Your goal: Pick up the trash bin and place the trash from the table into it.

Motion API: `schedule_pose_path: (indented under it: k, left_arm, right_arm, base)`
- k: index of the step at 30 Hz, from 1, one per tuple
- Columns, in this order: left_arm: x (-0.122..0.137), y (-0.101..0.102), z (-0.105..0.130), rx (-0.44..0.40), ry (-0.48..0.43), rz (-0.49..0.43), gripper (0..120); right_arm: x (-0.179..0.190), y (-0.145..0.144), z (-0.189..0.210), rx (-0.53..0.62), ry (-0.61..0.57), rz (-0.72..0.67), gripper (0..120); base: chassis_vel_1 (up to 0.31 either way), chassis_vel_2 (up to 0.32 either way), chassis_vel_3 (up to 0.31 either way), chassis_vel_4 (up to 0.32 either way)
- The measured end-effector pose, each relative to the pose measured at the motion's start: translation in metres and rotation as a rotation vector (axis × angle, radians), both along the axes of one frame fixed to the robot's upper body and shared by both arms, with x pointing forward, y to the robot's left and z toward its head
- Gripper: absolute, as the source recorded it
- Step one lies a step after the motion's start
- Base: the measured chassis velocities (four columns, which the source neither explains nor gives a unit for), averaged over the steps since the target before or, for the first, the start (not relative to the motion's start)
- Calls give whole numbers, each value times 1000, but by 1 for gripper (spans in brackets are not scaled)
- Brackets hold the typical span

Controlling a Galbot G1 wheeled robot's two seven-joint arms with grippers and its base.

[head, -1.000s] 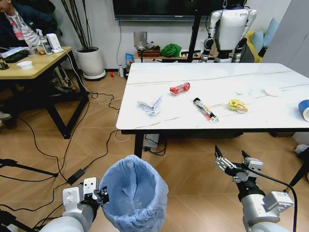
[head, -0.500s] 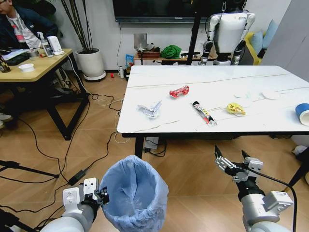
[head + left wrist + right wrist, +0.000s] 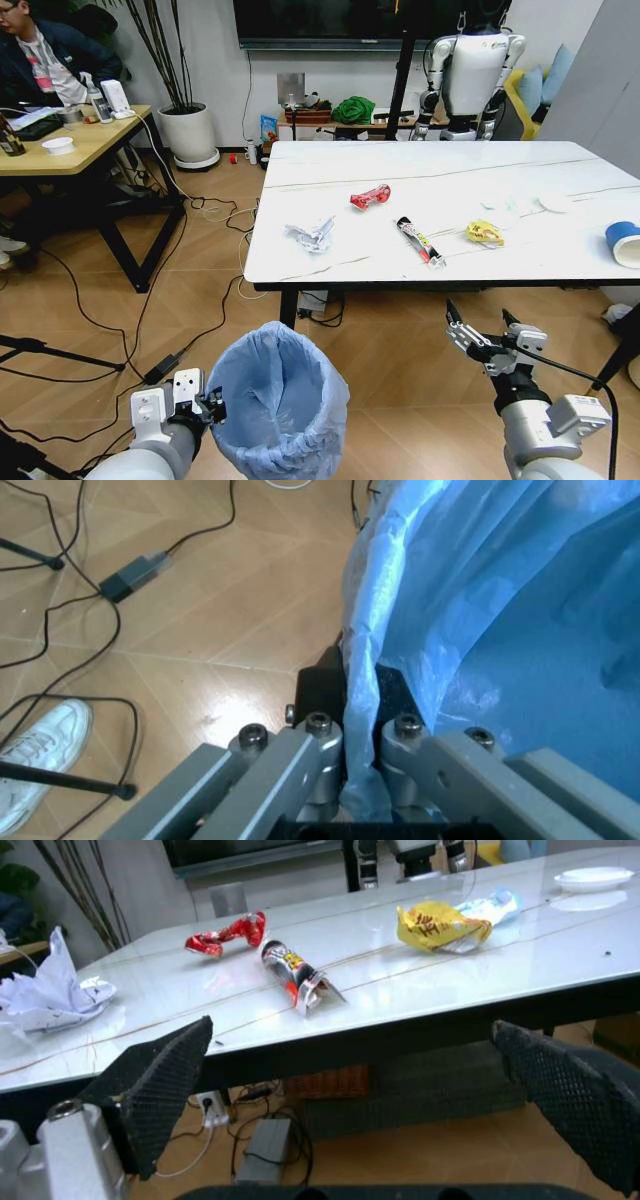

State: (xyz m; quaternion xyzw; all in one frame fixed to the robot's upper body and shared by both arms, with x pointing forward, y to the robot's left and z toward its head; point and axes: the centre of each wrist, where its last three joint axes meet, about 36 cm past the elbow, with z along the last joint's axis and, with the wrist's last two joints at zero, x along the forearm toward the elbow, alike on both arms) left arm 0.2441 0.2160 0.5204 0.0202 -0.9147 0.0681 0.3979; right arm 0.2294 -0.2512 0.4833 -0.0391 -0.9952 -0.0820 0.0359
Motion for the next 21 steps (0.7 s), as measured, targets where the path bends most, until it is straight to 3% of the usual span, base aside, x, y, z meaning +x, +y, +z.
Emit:
schedule_pose_path:
  k: [15, 21]
  left_arm:
    - [-1, -1, 0, -5, 3, 0, 0]
    - [-1, 0, -1, -3, 6, 3, 0]
  right_arm:
    - [1, -1, 1, -7, -2, 6, 100]
    - [3, -5, -2, -89, -4, 21, 100]
  base:
    - [0, 0, 0, 0]
    - [0, 0, 0, 0]
